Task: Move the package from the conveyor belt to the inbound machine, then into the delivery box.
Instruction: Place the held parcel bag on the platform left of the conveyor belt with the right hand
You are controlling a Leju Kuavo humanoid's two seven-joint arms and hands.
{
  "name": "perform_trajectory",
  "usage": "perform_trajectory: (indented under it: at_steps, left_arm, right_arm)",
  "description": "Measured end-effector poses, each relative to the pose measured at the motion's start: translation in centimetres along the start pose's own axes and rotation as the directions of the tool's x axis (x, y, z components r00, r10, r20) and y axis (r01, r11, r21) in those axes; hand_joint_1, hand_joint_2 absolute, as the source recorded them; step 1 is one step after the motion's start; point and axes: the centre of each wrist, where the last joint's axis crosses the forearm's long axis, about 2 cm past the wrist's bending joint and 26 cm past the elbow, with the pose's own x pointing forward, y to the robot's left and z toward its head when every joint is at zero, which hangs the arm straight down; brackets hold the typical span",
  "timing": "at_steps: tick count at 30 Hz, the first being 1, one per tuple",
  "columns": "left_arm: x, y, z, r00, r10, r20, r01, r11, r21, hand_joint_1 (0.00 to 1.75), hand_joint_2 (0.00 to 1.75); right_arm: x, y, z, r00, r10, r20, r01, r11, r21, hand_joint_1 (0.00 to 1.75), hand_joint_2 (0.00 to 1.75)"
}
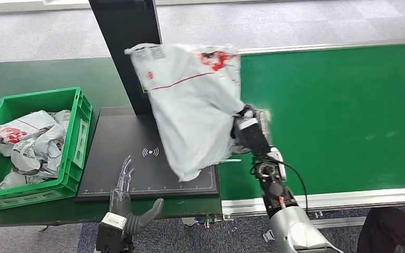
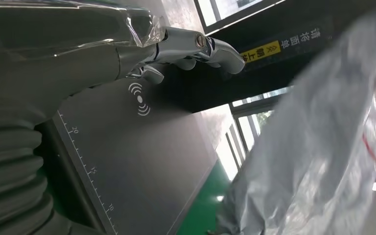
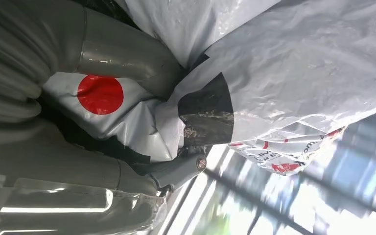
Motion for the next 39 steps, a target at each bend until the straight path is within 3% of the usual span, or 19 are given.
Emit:
perform_trajectory:
  at_steps: [3, 7, 10, 15, 17, 18, 21, 22, 26, 29, 33, 39]
  left_arm:
    - [0.0, 0.0, 0.0, 1.000, -0.001, 0.000, 0.001, 1.000, -0.003, 0.00, 1.75]
    - [0.0, 0.0, 0.1, 1.000, -0.002, -0.004, 0.002, 1.000, -0.003, 0.00, 1.75]
    - [0.0, 0.0, 0.3, 1.000, -0.007, -0.019, 0.007, 1.000, -0.003, 0.00, 1.75]
    - [0.3, 0.1, 0.8, 0.999, -0.018, -0.043, 0.018, 1.000, 0.000, 0.00, 1.75]
    - [0.4, 0.1, 0.8, 0.999, -0.021, -0.045, 0.021, 1.000, 0.002, 0.00, 1.75]
    - [0.5, 0.1, 0.8, 0.999, -0.023, -0.047, 0.023, 1.000, 0.003, 0.00, 1.75]
    - [0.7, 0.2, 0.9, 0.998, -0.035, -0.052, 0.035, 0.999, 0.009, 0.00, 1.75]
    - [0.7, 0.2, 0.9, 0.998, -0.044, -0.053, 0.045, 0.999, 0.013, 0.00, 1.75]
    - [0.9, 0.7, 0.8, 0.986, -0.155, -0.063, 0.161, 0.981, 0.106, 0.00, 1.75]
    - [1.4, 1.9, 0.8, 0.960, -0.270, -0.075, 0.279, 0.908, 0.311, 0.00, 1.75]
    - [2.2, 3.6, 1.2, 0.940, -0.336, -0.054, 0.313, 0.792, 0.524, 0.00, 1.75]
    - [3.1, 4.3, 1.4, 0.933, -0.359, -0.031, 0.304, 0.736, 0.605, 0.00, 1.75]
  right_arm:
    - [1.0, 3.9, 0.1, 0.994, -0.107, -0.015, 0.108, 0.983, 0.148, 1.75, 1.75]
    - [1.7, 7.3, 0.7, 0.984, -0.160, -0.075, 0.175, 0.941, 0.291, 1.75, 1.75]
    - [2.1, 9.1, 1.2, 0.981, -0.099, -0.165, 0.154, 0.919, 0.364, 1.75, 1.75]
    - [2.5, 10.6, 1.6, 0.963, 0.072, -0.260, 0.034, 0.923, 0.384, 1.75, 1.75]
    - [2.5, 10.7, 1.6, 0.956, 0.110, -0.271, 0.000, 0.927, 0.375, 1.62, 1.75]
    - [2.5, 10.7, 1.6, 0.951, 0.130, -0.280, -0.021, 0.932, 0.362, 1.44, 1.75]
    - [2.5, 10.5, 1.6, 0.936, 0.176, -0.306, -0.078, 0.949, 0.307, 0.26, 1.75]
    - [2.4, 10.4, 1.6, 0.933, 0.184, -0.310, -0.093, 0.954, 0.286, 0.00, 1.75]
    - [2.1, 9.9, 1.6, 0.930, 0.189, -0.315, -0.131, 0.972, 0.197, 0.00, 1.75]
    - [1.9, 9.2, 1.6, 0.944, 0.145, -0.296, -0.113, 0.986, 0.123, 0.00, 1.75]
    - [1.8, 8.6, 1.3, 0.965, 0.014, -0.263, 0.000, 0.999, 0.053, 0.00, 1.75]
    - [1.9, 8.2, 1.1, 0.970, -0.085, -0.229, 0.087, 0.996, 0.000, 0.00, 1.75]
